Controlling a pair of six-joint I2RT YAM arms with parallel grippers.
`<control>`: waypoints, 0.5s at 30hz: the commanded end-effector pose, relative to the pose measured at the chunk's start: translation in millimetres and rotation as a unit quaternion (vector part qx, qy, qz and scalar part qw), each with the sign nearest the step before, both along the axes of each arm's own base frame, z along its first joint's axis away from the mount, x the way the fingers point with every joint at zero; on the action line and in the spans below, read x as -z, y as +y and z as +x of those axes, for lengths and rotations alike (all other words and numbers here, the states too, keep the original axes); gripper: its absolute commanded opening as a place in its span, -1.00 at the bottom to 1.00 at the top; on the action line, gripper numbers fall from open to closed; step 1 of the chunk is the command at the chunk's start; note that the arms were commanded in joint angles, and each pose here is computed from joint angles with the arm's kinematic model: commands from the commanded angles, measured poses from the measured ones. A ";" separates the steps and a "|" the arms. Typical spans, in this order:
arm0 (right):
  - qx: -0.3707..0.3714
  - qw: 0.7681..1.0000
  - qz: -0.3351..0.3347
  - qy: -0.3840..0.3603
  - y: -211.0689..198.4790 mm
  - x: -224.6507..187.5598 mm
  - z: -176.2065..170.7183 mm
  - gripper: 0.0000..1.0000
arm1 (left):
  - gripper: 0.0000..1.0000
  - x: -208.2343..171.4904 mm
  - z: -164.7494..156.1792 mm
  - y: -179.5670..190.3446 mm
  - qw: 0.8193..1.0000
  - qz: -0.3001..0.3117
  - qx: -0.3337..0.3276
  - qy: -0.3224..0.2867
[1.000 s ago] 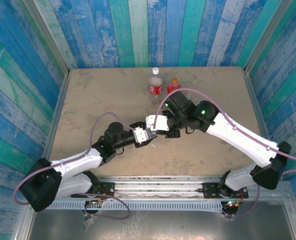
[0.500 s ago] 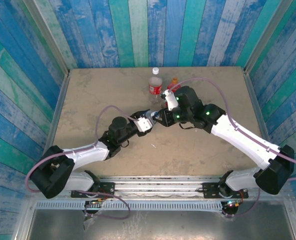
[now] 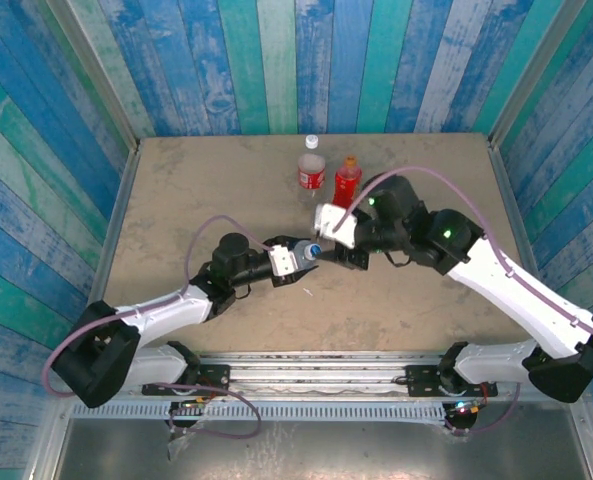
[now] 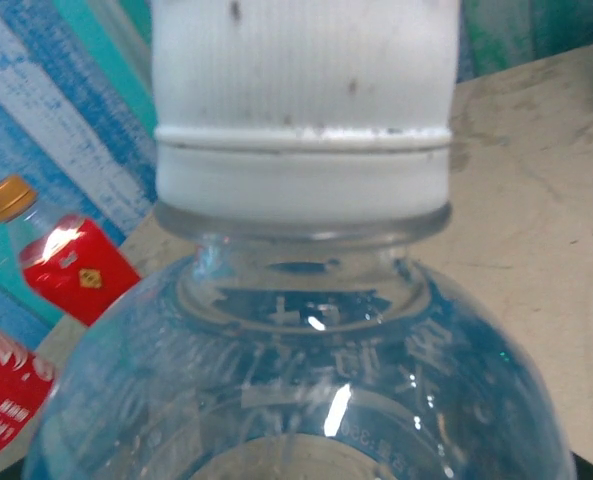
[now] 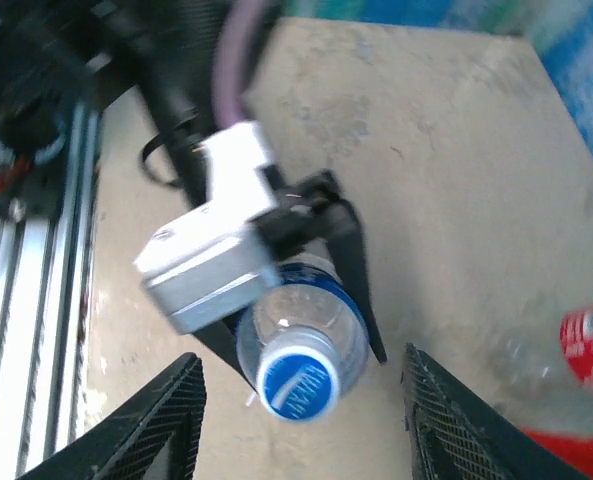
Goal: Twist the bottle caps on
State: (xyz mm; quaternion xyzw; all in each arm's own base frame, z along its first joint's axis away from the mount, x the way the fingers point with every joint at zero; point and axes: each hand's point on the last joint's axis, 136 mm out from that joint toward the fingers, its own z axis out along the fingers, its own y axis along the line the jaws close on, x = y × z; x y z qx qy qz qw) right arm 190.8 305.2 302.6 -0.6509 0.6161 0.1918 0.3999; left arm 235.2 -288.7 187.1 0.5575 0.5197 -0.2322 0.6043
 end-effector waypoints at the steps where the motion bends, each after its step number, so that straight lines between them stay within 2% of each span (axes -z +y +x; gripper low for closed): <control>1: -0.087 0.986 -0.104 -0.101 -9.4 25.3 -2.6 0.08 | -0.97 -9.3 -13.9 -0.5 0.999 -0.016 0.031 0.004; 10: -0.109 0.983 -0.135 -0.053 0.7 45.4 -2.9 -0.09 | -0.96 -11.1 -15.7 0.5 0.999 -0.017 0.032 0.001; 13: -0.102 0.983 -0.142 -0.050 1.9 49.0 1.2 -0.30 | -0.96 -11.0 -15.5 0.7 0.999 -0.016 0.031 0.001; 15: -0.096 0.983 -0.149 -0.049 0.8 51.1 3.5 -0.57 | -0.95 -10.2 -15.5 0.9 0.999 -0.015 0.031 0.002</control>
